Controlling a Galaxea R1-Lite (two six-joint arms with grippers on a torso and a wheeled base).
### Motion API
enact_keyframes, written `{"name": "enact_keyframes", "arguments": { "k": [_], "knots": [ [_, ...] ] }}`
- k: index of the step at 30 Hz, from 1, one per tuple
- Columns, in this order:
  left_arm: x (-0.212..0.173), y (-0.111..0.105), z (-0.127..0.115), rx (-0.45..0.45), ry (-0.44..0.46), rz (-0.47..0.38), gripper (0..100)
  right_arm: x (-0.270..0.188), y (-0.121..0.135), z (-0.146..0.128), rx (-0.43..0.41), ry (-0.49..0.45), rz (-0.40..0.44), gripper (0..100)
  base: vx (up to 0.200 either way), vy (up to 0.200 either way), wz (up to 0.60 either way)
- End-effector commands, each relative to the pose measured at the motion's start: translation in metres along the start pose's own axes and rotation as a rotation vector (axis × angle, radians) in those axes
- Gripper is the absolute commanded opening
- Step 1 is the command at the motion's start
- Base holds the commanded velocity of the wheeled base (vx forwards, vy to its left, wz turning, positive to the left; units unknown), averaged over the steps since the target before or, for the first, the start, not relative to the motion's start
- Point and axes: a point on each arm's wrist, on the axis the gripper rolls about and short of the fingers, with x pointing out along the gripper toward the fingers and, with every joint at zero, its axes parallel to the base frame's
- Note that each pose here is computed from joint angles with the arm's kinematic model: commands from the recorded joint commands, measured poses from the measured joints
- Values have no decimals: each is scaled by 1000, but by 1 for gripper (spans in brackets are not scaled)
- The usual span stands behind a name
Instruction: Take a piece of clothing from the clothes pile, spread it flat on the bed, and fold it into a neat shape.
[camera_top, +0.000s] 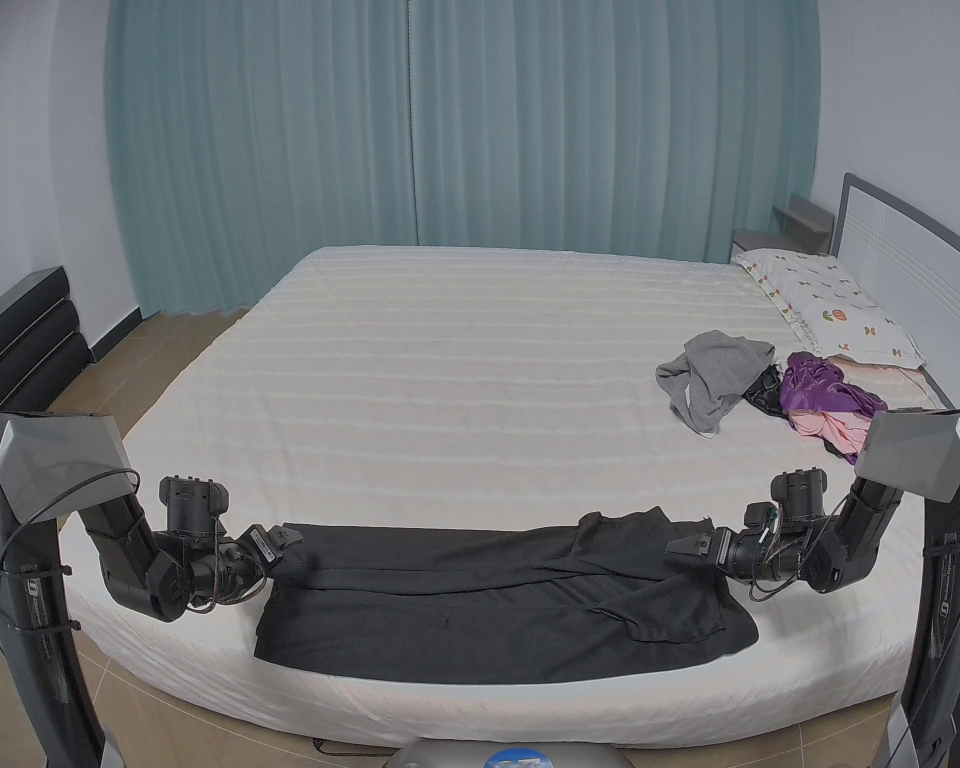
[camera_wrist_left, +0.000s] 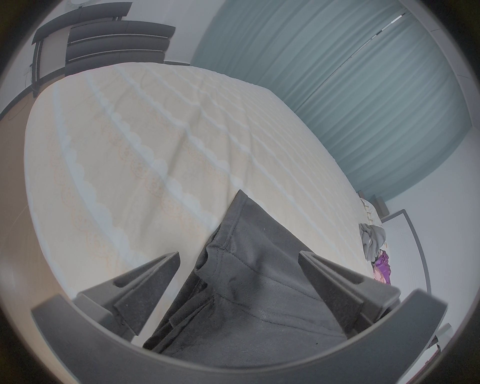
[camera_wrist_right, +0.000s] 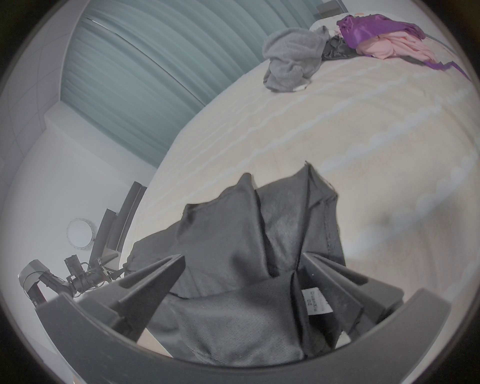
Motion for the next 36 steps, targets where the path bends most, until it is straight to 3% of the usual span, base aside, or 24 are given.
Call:
{"name": "enact_keyframes", "arguments": {
  "k": [1, 19, 36],
  "knots": [
    [0, -1, 1, 1, -4, -2, 100, 3, -1, -3, -1, 21, -10, 0, 0, 0, 0],
    [6, -3, 0, 9, -10, 4, 100, -15, 3, 9, 20, -18, -9, 0, 0, 0, 0],
    [18, -7, -6, 24, -14, 22, 100, -9, -1, -1, 24, 21, -28, 0, 0, 0, 0]
  ]
}}
